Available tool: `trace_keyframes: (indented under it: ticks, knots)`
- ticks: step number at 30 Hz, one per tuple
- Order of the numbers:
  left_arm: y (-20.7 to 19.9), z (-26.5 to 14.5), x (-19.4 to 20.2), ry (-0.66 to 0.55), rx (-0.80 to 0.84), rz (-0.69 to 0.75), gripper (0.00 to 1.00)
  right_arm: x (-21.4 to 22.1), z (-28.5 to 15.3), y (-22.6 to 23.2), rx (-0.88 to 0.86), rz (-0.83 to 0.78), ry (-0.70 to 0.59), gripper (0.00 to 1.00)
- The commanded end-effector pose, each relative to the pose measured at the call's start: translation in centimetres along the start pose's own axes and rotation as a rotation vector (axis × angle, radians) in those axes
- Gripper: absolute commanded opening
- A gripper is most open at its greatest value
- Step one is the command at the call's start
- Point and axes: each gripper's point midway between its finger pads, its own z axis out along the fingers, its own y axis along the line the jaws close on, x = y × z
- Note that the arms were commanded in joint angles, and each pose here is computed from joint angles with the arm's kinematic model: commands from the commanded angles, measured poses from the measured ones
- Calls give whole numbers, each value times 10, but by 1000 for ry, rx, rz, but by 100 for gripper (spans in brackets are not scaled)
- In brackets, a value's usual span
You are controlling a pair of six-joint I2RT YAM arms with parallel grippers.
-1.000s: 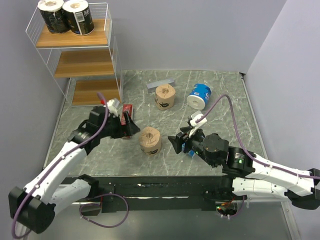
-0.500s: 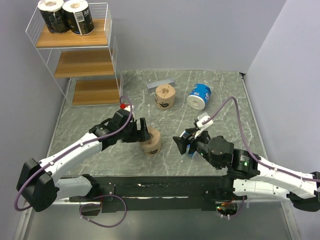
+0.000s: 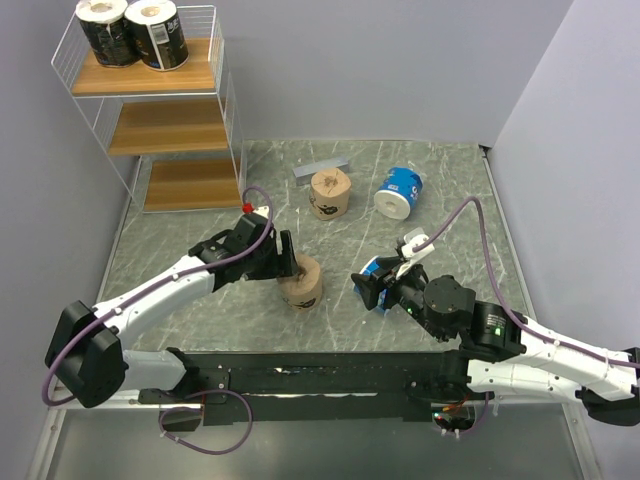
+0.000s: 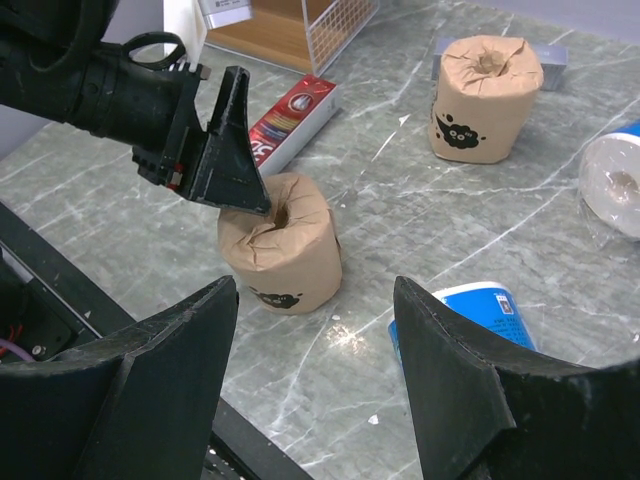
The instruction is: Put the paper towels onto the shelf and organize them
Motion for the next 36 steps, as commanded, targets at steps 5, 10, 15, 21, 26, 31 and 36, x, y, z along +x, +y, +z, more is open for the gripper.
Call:
trace_keyframes:
  ticks: [5,10,15,21,26,31,36]
  knots:
    - [1,2,-4,-23,-22,-20,81,-9,-1,-4,23,25,-39,71]
    - [0,9,1,-8,-7,-12,79,-9,0,-3,19,25,-38,71]
    - [-1,18,5,16,-2,-4,75,-9,-1,-4,21,24,-36,71]
    - [3,22,9,25,-16,-10,62,-11,-2,-6,25,21,-42,71]
    - [-4,11,3,-2,16,-15,48,-11,-1,-5,25,14,-43,71]
    - [-16,-10,-14,-57,53,-26,39,-14,-3,-6,25,14,-52,71]
    - [-23,-43,-50,-164,26,-20,38,-15,-7,-9,25,21,-60,71]
